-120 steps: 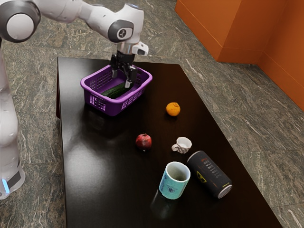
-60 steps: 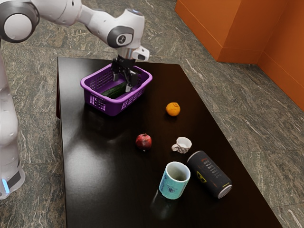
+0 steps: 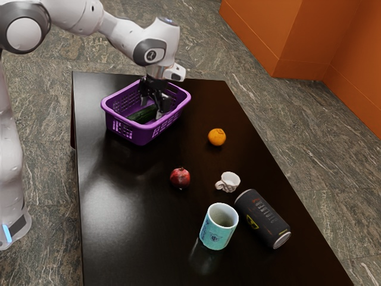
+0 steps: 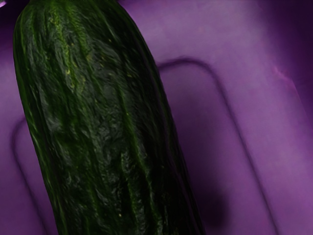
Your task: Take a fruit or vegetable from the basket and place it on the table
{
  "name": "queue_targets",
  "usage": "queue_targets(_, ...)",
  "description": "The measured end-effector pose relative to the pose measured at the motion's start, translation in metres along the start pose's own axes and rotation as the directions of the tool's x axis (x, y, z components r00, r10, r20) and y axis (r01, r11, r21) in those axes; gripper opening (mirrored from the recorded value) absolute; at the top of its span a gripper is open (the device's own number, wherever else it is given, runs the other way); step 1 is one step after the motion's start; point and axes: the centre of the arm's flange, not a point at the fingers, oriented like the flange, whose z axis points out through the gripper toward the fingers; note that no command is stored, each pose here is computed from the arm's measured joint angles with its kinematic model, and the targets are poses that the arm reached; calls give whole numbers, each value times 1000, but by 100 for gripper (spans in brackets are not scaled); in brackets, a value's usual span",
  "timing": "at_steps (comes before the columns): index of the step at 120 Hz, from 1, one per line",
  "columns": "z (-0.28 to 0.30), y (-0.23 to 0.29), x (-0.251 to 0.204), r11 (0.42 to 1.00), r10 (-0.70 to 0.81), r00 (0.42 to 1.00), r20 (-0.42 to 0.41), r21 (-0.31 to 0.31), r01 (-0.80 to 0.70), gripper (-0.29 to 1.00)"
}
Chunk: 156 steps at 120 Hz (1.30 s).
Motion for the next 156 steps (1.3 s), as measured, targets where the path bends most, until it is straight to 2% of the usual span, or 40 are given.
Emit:
queue_targets(59,15,-2,2,1000,-7,1000,3,5,7,70)
queue_targets(68,17,-3,1,1000,-8,1000,5,5,8,62)
queue_targets(83,18,-4,0,1000,-12,1000,1,5,12,37)
queue_targets(88,18,-5,0,1000,-13,1000,1,5,13,33)
queue_targets(118,8,-4,1,1000,-14,1000,-23,5,14,21)
queue_targets(156,-31,-4,10,1000,-15,994,-104,-2,15,19)
